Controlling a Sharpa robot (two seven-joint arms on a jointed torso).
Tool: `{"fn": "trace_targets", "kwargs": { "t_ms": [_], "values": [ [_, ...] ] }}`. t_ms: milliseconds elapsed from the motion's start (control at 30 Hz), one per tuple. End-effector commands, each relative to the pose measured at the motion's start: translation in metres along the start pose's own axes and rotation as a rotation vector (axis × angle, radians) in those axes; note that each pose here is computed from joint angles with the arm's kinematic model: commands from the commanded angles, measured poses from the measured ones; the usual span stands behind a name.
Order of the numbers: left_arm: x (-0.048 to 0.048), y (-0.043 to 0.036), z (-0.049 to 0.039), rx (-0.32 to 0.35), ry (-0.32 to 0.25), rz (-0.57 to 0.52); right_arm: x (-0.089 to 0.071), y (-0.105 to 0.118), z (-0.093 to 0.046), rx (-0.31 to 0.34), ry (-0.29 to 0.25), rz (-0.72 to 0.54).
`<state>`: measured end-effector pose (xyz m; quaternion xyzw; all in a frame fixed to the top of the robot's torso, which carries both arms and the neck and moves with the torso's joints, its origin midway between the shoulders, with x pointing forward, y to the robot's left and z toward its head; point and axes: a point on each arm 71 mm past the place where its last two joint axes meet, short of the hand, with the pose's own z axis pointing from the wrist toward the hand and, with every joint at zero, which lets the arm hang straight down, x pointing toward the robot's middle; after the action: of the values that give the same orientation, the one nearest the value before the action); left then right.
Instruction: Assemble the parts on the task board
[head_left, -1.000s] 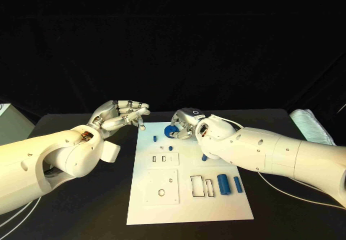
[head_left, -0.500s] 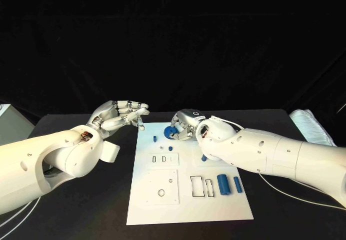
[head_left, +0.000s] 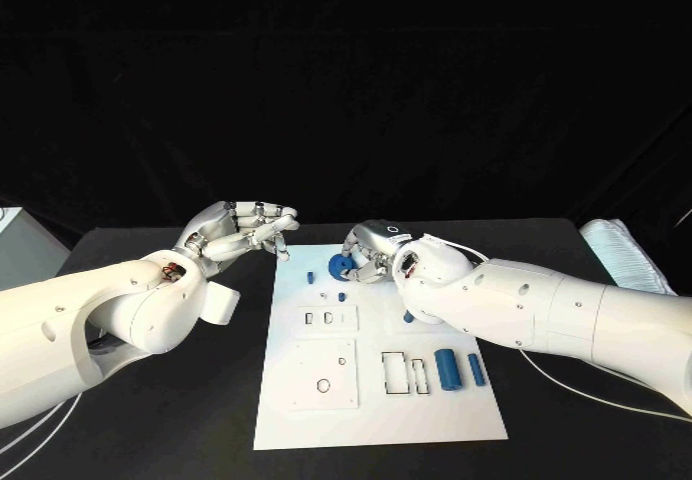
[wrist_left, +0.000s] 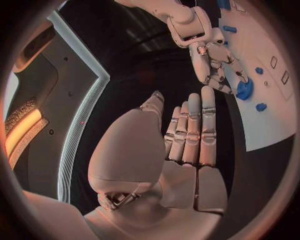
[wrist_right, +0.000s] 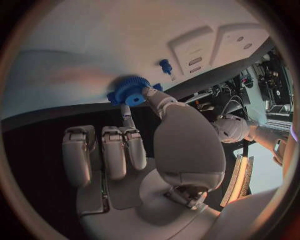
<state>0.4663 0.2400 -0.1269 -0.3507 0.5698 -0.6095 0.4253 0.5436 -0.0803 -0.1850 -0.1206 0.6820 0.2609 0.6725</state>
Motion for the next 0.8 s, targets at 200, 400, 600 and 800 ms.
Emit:
{"fn": "trace_targets", "kwargs": {
  "t_ms": [200, 400, 600, 800],
  "values": [
    [0.0024, -0.001, 0.0009, 0.005, 0.021, -0.005, 0.0, 0.002, 0.0, -0.015, -0.008, -0.009],
    [0.0018, -0.0003, 0.0021, 0.004, 0.02, -0.005, 0.0, 0.0, 0.0, -0.007, -0.004, -0.01],
    [0.001, 0.0001, 0.0025, 0.004, 0.018, -0.004, -0.001, -0.003, -0.002, -0.009, -0.009, -0.004],
    [0.0001, 0.0002, 0.0024, 0.004, 0.016, -0.004, -0.01, -0.011, -0.014, -0.021, -0.09, 0.048]
  ]
}}
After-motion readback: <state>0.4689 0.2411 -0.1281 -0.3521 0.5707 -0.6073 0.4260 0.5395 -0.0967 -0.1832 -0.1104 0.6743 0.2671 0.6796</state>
